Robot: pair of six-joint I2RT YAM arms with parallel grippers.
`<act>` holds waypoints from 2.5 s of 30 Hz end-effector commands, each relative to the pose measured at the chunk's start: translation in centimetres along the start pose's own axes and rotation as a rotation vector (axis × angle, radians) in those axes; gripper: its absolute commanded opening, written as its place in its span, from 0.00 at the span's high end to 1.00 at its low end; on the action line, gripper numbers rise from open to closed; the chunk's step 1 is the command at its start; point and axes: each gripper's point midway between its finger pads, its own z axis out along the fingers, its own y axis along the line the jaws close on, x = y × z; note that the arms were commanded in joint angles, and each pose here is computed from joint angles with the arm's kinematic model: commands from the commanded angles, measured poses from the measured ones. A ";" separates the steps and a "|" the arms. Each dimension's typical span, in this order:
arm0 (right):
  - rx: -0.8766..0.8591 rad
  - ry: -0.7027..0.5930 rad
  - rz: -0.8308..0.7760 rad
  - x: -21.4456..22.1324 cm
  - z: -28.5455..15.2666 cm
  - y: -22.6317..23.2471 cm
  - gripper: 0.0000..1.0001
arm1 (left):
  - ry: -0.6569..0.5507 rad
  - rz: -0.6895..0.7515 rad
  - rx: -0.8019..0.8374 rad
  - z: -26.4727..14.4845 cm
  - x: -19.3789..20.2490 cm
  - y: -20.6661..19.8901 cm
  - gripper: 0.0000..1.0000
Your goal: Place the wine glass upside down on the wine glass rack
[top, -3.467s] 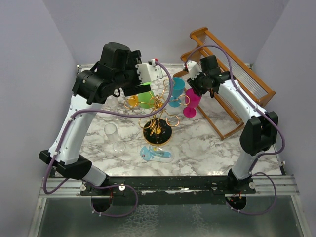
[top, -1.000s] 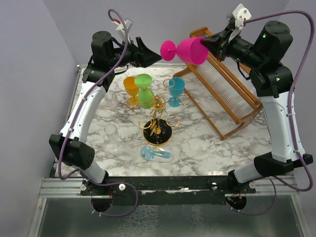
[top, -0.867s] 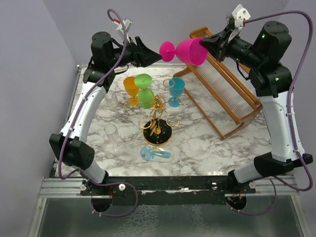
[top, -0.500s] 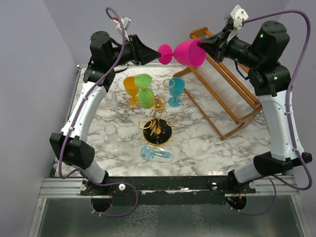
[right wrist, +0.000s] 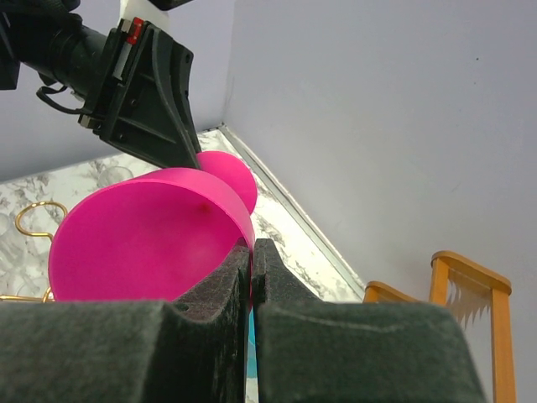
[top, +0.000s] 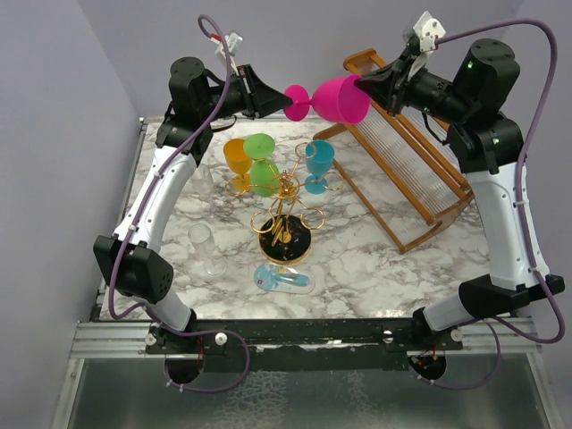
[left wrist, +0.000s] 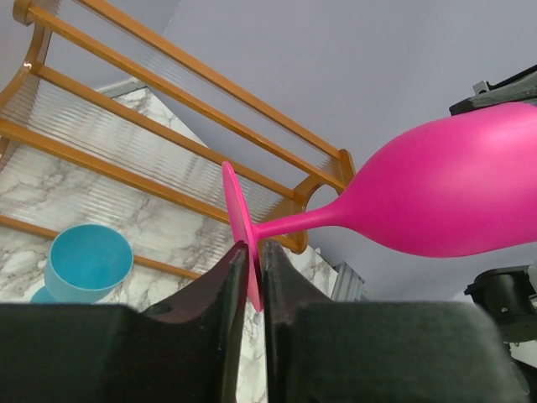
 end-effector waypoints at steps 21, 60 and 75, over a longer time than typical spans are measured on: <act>0.106 0.064 -0.111 0.7 -2.6 -0.9 0.24 | -0.165 0.402 -0.309 -6.7 -8.9 0.7 1.00; 0.650 0.209 -0.045 5.6 -11.3 -10.1 0.07 | 0.041 1.435 -0.737 -0.5 -9.7 -2.9 1.00; 0.669 0.196 -0.027 5.5 -13.2 -10.4 0.07 | 0.356 1.556 -0.488 8.5 3.2 -0.9 1.00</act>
